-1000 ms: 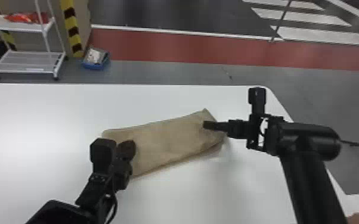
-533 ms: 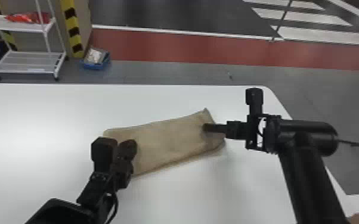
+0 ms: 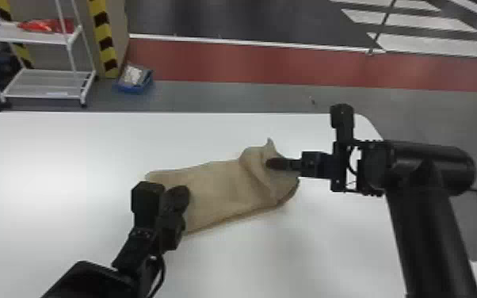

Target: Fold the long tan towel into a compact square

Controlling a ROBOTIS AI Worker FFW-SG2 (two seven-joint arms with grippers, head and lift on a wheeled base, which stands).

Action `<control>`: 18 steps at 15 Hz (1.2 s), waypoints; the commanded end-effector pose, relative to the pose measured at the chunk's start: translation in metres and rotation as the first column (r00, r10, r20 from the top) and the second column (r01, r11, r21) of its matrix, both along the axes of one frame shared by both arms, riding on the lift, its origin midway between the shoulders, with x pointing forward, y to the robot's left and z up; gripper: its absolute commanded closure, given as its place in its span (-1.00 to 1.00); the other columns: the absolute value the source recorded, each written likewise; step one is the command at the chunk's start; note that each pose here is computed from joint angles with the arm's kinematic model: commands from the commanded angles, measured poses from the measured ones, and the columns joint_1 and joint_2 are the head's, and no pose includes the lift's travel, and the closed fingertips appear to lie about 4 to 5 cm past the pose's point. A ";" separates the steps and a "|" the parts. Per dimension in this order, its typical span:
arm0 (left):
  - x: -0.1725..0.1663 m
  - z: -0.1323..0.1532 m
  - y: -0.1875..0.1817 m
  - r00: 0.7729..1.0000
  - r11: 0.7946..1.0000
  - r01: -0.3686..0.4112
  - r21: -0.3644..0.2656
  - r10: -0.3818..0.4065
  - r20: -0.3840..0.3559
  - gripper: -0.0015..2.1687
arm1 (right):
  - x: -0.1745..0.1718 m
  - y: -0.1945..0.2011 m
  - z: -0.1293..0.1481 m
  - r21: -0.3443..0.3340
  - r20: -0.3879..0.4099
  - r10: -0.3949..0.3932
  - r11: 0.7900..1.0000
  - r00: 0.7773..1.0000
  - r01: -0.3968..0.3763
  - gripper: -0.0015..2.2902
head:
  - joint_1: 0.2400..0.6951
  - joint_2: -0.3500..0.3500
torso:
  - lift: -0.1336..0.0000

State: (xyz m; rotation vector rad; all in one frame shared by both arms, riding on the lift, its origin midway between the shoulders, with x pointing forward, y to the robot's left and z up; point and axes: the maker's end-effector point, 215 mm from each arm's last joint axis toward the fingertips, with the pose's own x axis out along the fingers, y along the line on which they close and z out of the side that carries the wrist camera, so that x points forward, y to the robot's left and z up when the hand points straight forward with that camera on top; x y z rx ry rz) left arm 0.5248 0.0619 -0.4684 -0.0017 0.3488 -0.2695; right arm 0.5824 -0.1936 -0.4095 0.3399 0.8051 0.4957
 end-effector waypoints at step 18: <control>-0.021 0.004 0.037 0.993 0.999 0.051 0.014 -0.049 -0.108 0.91 | 0.001 0.051 0.079 0.006 -0.033 0.088 0.996 0.996 -0.088 0.24 | 1.00 -0.24 | -0.84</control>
